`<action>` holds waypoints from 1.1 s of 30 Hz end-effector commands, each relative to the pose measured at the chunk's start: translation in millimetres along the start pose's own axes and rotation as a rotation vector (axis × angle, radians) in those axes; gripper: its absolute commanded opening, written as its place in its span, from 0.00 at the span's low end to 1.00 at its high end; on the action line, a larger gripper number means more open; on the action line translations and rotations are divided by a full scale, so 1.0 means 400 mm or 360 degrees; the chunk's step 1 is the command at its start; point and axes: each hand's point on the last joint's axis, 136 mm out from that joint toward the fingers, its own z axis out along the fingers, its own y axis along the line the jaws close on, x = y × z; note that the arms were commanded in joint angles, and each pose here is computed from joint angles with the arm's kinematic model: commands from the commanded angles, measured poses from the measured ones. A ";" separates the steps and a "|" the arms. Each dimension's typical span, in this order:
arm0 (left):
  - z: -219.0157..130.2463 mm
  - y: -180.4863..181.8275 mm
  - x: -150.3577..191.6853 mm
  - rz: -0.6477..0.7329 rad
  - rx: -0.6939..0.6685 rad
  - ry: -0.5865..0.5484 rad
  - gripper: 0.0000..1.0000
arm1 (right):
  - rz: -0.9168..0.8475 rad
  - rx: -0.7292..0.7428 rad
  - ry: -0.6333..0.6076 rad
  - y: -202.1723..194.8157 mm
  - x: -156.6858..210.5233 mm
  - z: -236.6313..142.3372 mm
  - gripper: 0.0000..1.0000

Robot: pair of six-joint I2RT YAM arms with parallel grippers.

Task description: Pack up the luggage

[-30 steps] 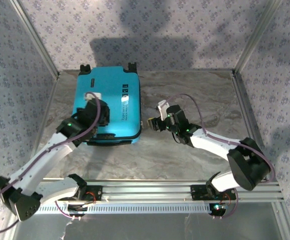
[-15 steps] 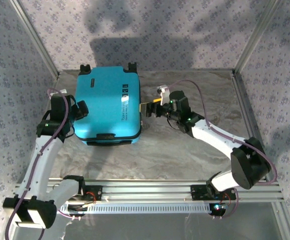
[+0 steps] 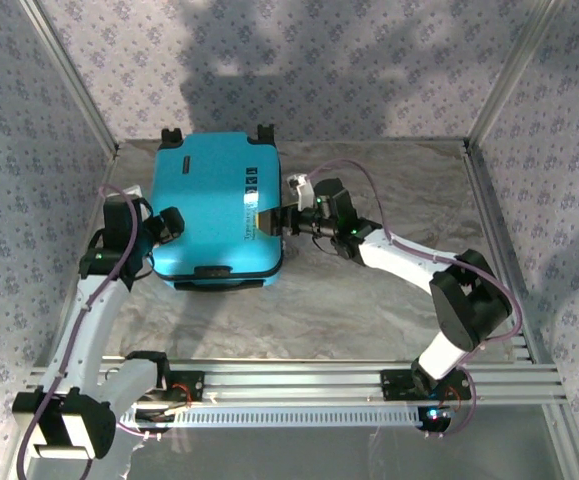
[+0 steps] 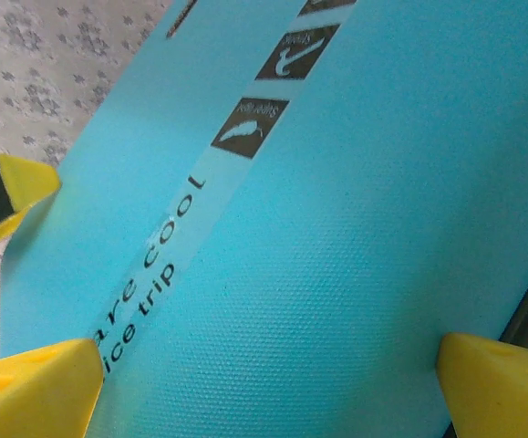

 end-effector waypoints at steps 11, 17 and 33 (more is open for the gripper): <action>0.073 -0.476 0.181 0.0341 0.0757 0.0347 0.75 | 0.0203 -0.0050 -0.0142 -0.099 -0.066 -0.156 0.96; 0.118 -0.575 0.104 0.0361 0.0743 0.0276 0.76 | 0.0300 0.0188 -0.0190 -0.261 -0.177 -0.269 0.97; -0.044 -0.502 -0.128 0.0548 0.0458 0.0017 1.00 | -0.0010 0.1204 -0.0270 -0.345 -0.251 -0.598 1.00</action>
